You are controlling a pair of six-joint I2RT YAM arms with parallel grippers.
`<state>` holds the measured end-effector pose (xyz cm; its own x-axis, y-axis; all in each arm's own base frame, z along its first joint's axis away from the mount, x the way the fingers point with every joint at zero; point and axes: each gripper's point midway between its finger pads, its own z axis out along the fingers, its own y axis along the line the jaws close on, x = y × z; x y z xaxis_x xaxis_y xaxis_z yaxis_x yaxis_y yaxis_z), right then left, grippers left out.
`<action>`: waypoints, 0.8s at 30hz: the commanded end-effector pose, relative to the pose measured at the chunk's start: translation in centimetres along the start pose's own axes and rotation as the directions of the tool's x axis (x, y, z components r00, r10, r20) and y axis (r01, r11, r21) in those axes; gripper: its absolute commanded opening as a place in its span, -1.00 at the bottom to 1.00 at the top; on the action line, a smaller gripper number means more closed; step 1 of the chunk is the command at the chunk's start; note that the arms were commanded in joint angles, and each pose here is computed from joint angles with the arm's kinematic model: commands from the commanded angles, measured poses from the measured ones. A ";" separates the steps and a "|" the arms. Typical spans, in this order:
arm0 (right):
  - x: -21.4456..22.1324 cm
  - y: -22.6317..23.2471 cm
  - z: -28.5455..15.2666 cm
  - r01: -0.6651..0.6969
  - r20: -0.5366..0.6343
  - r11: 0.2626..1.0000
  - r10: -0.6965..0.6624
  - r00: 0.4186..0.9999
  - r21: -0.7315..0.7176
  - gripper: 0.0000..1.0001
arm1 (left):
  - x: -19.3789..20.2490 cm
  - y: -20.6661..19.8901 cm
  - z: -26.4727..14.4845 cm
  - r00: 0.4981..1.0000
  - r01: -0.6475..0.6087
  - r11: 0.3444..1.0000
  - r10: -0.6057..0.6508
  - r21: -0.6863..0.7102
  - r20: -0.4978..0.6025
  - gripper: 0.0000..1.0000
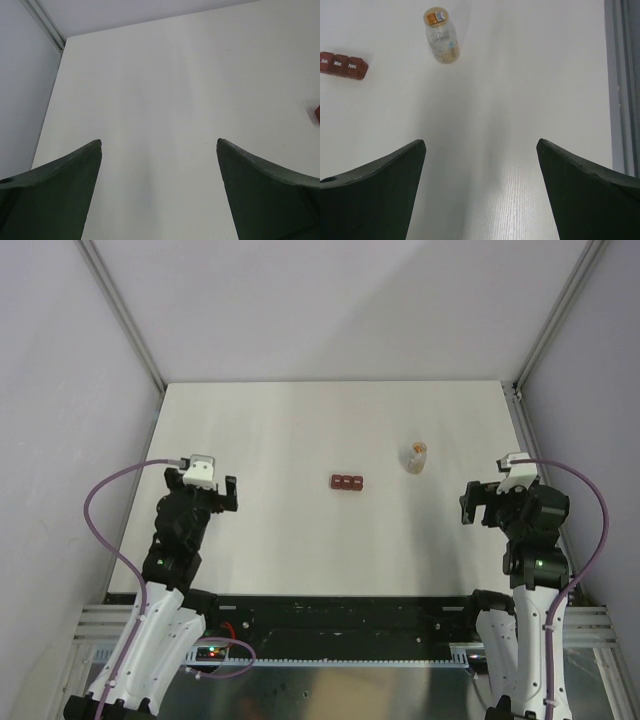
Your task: Sort the pills into containers
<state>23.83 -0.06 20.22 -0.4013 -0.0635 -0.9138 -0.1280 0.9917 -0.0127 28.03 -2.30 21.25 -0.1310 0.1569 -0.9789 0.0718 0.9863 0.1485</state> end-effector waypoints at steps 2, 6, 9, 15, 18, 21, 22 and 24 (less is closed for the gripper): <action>-1.0 0.4 -0.4 0.009 0.048 1.000 -0.008 0.999 -0.017 0.99 | -1.1 0.6 0.1 0.999 0.007 1.000 -0.006 -0.023 0.047 0.99; -1.2 0.5 -0.5 0.005 0.057 1.000 -0.004 0.998 -0.021 0.99 | -1.1 0.1 0.1 0.998 0.023 1.000 -0.023 -0.002 0.052 0.99; -1.3 0.5 -0.6 0.005 0.061 1.000 -0.004 0.998 -0.020 0.99 | -1.2 -0.2 0.2 0.998 0.039 0.999 -0.039 0.012 0.055 0.99; -1.3 0.5 -0.6 0.002 0.065 1.000 0.000 0.998 -0.020 0.99 | -1.5 -0.1 0.5 0.997 0.060 0.998 -0.060 0.002 0.051 0.99; -1.3 0.5 -0.5 -0.001 0.063 1.000 0.002 0.998 -0.022 0.99 | -2.2 0.2 0.4 0.995 0.077 0.997 -0.076 -0.010 0.063 0.99; -1.2 0.5 -0.4 0.000 0.056 1.000 0.002 0.998 -0.027 0.99 | -2.5 0.0 0.2 0.993 0.099 0.995 -0.099 0.000 0.071 0.99; -1.1 0.5 -0.4 -0.001 0.053 1.000 0.003 0.999 -0.026 0.99 | -2.7 -0.2 0.1 0.991 0.107 0.994 -0.108 0.012 0.075 0.99; -1.0 0.5 -0.3 -0.003 0.047 1.000 0.004 0.999 -0.024 0.99 | -2.7 -0.6 -0.1 0.990 0.117 0.992 -0.120 0.036 0.079 0.99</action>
<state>23.59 0.39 20.84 -0.3748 -0.0618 -0.9251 -0.1474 0.9891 -0.0063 28.27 -2.79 20.76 -0.1490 0.0997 -0.9838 0.0767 0.9931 0.0890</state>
